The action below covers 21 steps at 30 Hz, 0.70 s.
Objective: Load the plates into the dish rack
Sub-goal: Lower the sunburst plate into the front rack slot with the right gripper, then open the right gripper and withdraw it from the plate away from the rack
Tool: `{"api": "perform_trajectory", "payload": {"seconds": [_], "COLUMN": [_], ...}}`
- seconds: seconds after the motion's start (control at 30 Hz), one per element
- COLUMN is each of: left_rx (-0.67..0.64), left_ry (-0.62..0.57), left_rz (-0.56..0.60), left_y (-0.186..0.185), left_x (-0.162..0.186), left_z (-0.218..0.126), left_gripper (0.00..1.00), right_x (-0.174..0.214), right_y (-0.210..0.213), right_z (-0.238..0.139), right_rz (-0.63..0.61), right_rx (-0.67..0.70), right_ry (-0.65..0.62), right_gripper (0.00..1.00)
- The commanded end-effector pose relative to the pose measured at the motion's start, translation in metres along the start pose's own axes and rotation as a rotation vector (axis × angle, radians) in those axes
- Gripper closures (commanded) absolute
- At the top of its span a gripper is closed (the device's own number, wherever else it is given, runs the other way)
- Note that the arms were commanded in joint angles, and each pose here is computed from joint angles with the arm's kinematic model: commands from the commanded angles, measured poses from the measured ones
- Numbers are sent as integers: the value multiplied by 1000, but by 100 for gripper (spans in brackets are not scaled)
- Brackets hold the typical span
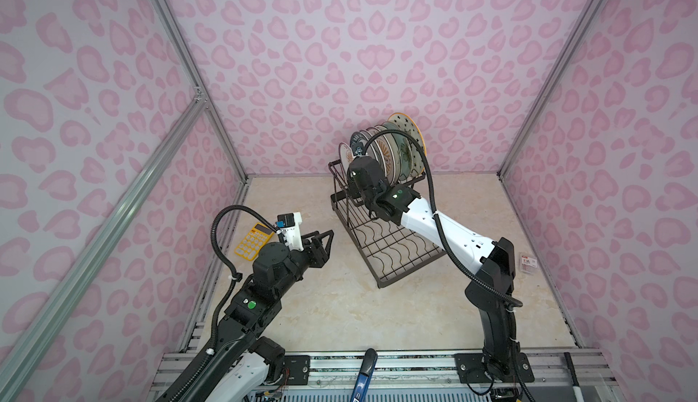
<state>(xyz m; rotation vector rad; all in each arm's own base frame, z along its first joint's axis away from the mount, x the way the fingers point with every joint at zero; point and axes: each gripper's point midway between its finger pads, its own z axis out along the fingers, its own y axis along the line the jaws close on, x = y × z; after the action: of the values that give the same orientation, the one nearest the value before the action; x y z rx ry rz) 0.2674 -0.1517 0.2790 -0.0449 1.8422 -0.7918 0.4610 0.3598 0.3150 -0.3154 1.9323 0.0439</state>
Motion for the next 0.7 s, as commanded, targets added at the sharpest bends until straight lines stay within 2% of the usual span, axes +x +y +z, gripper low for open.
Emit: {"api": "perform_trajectory", "payload": {"seconds": [0.0, 0.1, 0.23, 0.67], "left_rx": [11, 11, 7, 2], "left_ry": [-17, -16, -15, -21], "left_rz": [10, 12, 11, 9], "left_y": [-3, -3, -2, -2], "left_x": [-5, -5, -5, -6], "left_z": [-2, -2, -1, -2], "left_gripper": [44, 44, 44, 43], "right_x": [-7, -11, -19, -55], "right_y": [-1, -1, -3, -3], "right_z": [-2, -4, -9, -46], "right_rz": [14, 16, 18, 48], "right_rx": [-8, -14, -19, -85], "right_ry": [-17, -28, -48, -172], "right_gripper": [72, 64, 58, 55]}}
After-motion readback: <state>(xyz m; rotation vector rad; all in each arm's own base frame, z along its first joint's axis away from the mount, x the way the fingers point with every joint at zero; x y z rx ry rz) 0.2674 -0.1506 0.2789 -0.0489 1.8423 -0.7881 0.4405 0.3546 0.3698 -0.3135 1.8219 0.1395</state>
